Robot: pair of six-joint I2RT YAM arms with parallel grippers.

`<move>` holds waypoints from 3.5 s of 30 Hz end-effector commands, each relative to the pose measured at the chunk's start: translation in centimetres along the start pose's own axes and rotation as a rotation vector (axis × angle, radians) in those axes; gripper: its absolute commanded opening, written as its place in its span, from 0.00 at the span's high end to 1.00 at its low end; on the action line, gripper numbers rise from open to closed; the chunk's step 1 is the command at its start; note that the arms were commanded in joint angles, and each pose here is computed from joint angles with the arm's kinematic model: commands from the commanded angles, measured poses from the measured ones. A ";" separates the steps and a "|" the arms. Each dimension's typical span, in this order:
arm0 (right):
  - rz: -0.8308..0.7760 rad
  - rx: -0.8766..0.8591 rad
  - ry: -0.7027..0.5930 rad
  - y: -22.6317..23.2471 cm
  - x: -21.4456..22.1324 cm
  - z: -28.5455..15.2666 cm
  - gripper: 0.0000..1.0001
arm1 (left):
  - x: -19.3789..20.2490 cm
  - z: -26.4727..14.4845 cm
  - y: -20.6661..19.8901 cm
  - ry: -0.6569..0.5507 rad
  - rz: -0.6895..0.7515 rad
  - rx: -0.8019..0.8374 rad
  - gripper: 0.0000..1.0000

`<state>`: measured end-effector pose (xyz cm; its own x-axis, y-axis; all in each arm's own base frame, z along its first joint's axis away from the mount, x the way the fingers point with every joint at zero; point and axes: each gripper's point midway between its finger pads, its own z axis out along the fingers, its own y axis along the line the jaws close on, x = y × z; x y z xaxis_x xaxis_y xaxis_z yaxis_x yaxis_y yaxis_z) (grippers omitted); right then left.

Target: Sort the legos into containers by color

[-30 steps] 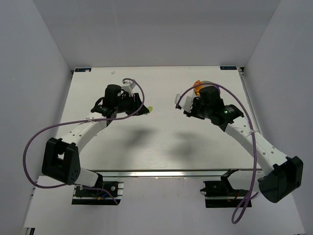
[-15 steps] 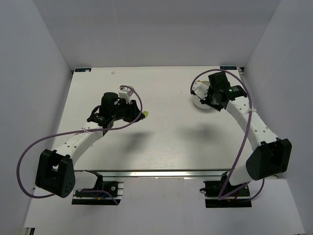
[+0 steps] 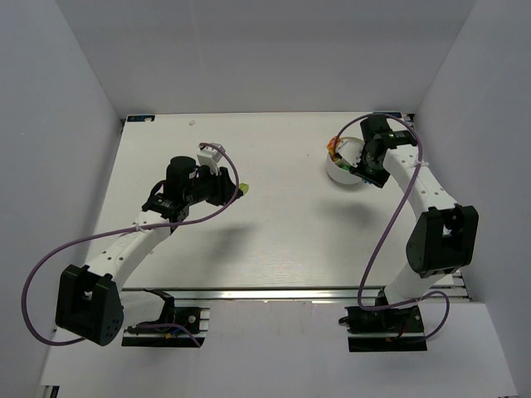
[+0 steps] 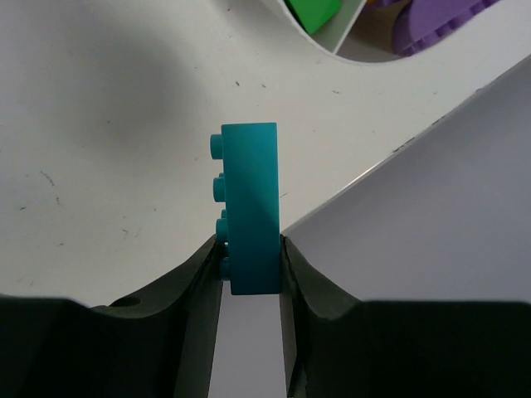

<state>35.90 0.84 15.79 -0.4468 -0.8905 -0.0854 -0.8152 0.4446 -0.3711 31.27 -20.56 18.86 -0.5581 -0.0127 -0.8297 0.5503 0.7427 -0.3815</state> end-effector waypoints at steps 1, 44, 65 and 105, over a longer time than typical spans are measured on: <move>-0.001 0.020 -0.008 -1.4 0.0 -1.2 1.00 | -0.6 -0.6 -0.2 -0.028 0.034 -0.004 1.00; 0.061 0.117 -0.045 -9.3 0.6 -3.2 1.00 | -1.0 -1.0 -0.4 -0.042 0.052 -0.002 1.00; 0.030 0.140 -0.013 -12.1 0.1 -2.5 1.00 | -0.9 -0.9 -0.4 -0.039 0.056 0.002 1.00; -0.039 0.217 -0.057 -16.0 -2.0 -1.5 1.00 | -0.9 -1.0 -0.4 -0.041 0.064 0.001 1.00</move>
<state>47.53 -4.57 21.41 -0.4643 -0.8796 -0.1041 -0.7359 0.4485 -0.5073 31.38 -20.29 19.25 -0.5272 0.0067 -0.8497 0.5668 0.7477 -0.3458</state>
